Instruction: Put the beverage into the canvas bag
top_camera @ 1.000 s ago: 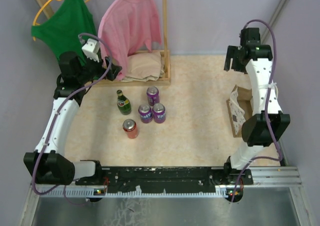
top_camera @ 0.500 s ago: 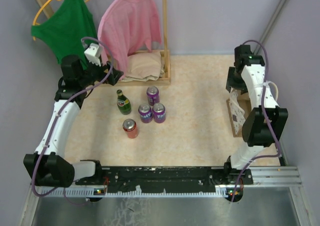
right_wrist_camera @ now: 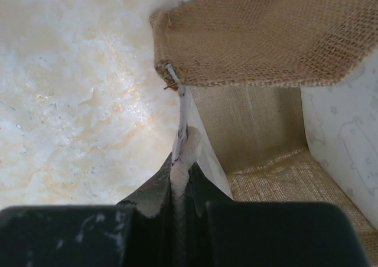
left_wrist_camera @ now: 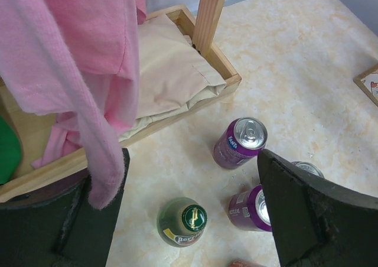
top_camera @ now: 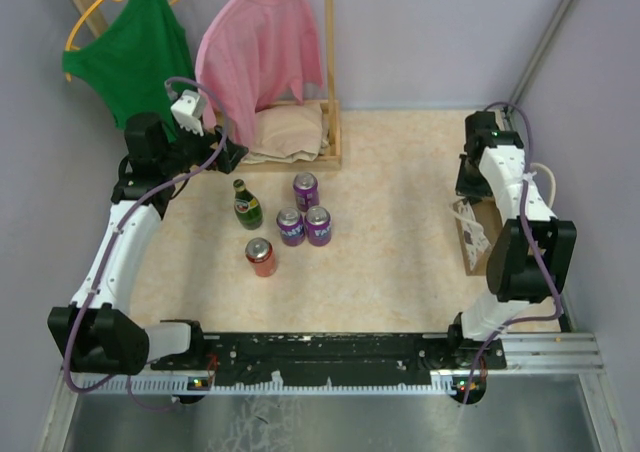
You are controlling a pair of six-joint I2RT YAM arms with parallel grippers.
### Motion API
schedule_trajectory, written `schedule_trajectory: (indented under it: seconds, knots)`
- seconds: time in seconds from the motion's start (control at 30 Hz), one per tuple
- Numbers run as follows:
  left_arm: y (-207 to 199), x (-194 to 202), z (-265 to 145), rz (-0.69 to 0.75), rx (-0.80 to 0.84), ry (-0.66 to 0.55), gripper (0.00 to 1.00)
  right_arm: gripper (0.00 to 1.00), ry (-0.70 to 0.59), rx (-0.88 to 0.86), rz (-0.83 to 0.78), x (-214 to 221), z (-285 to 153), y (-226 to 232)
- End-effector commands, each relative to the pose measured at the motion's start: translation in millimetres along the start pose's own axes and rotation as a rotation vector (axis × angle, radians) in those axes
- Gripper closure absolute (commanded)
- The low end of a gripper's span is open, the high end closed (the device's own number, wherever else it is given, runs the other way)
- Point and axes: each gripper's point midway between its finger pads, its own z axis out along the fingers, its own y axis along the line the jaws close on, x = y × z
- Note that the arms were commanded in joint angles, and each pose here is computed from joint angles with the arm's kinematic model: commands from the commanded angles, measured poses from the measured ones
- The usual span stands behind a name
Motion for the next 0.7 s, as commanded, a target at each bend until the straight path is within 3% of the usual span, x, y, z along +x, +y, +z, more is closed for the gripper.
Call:
schedule_trajectory:
  seconds: [0.0,0.27,0.67]
  knots:
    - [-5.6,-4.8,-0.1,0.010,0.023,-0.023,0.05,1.00,-0.074,-0.024,0.041,-3.5,-19.2,-2.5]
    - [-9.0,-6.9,3.3,-0.008,0.047,-0.028,0.06,1.00,-0.102,-0.035,0.072,7.6,-47.7,29.0]
    - [-14.5,-2.9,-0.4,0.002,0.045,-0.023,0.05,1.00,-0.108,-0.066,0.096,27.0,-57.4,101.7]
